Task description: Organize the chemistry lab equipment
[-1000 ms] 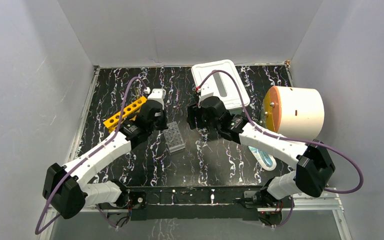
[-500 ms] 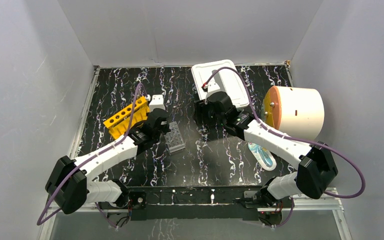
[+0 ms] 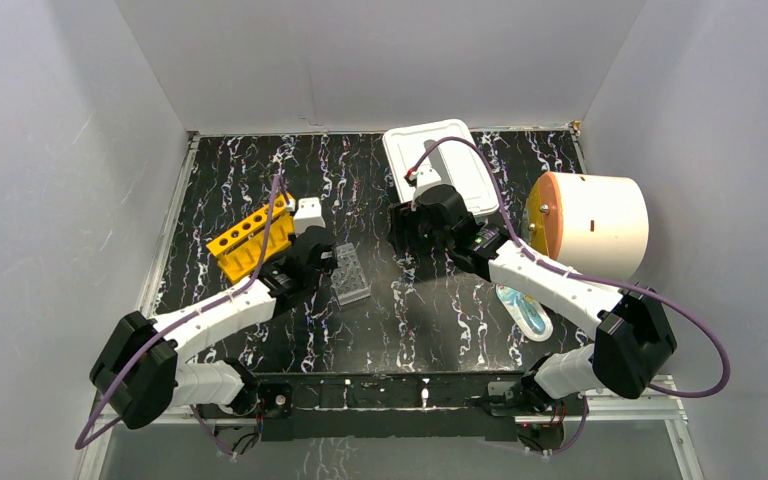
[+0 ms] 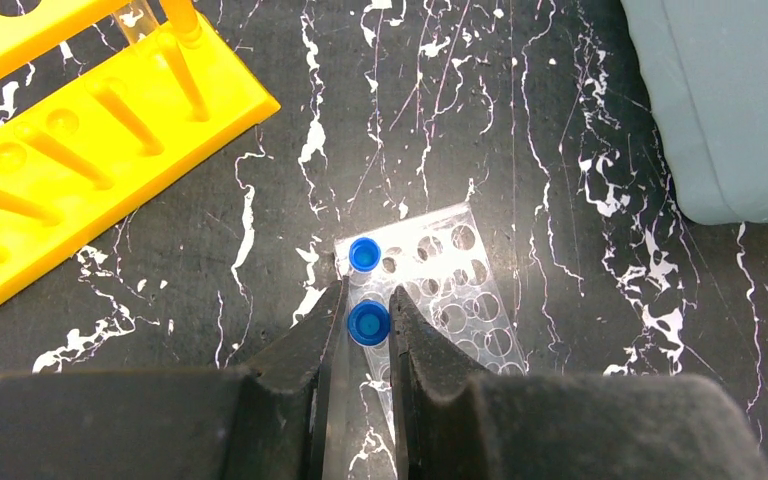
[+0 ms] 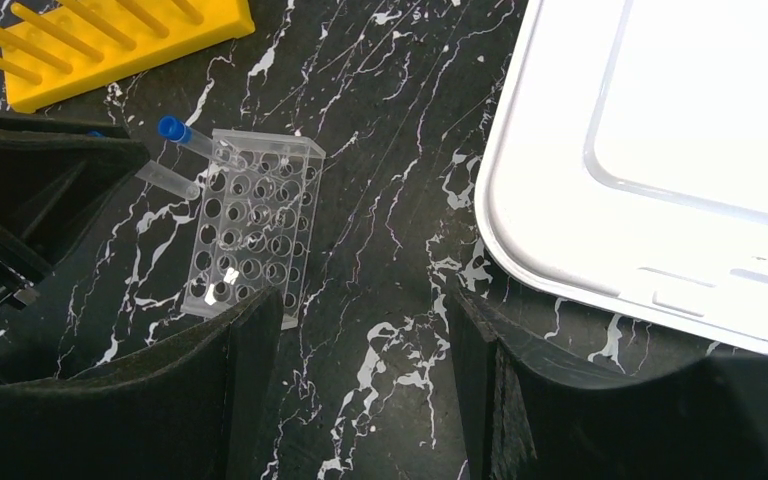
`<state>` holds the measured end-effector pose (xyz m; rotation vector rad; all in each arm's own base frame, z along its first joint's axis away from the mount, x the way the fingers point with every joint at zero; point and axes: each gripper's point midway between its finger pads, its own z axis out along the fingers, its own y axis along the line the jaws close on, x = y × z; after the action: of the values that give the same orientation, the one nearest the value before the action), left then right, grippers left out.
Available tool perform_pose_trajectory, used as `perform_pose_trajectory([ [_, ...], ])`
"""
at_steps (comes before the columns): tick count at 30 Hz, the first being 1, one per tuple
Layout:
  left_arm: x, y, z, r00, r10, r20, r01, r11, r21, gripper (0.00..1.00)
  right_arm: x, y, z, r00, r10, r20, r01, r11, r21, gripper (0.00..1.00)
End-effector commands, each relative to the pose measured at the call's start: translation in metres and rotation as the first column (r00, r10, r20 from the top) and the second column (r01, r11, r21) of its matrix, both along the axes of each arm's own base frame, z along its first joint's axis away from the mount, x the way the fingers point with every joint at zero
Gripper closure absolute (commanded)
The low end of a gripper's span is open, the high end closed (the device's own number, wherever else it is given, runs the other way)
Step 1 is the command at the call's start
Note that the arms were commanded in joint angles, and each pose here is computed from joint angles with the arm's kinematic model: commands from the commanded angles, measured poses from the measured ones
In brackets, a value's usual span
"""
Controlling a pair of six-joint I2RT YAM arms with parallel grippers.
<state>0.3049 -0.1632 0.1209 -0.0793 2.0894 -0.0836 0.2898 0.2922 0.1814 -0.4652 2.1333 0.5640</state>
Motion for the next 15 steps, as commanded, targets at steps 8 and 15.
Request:
perform_pose_trajectory([
  [8, 0.010, -0.001, 0.011, 0.996, 0.041, 0.085, -0.038, 0.998, -0.039, 0.95, 0.005, 0.003, 0.021, 0.999, 0.000, 0.039, -0.002, 0.998, 0.057, 0.30],
  [15, 0.017, -0.005, 0.012, 0.995, 0.027, 0.094, -0.025, 1.000, -0.019, 0.95, 0.005, 0.003, 0.019, 0.999, 0.000, 0.034, -0.002, 0.998, 0.055, 0.30],
])
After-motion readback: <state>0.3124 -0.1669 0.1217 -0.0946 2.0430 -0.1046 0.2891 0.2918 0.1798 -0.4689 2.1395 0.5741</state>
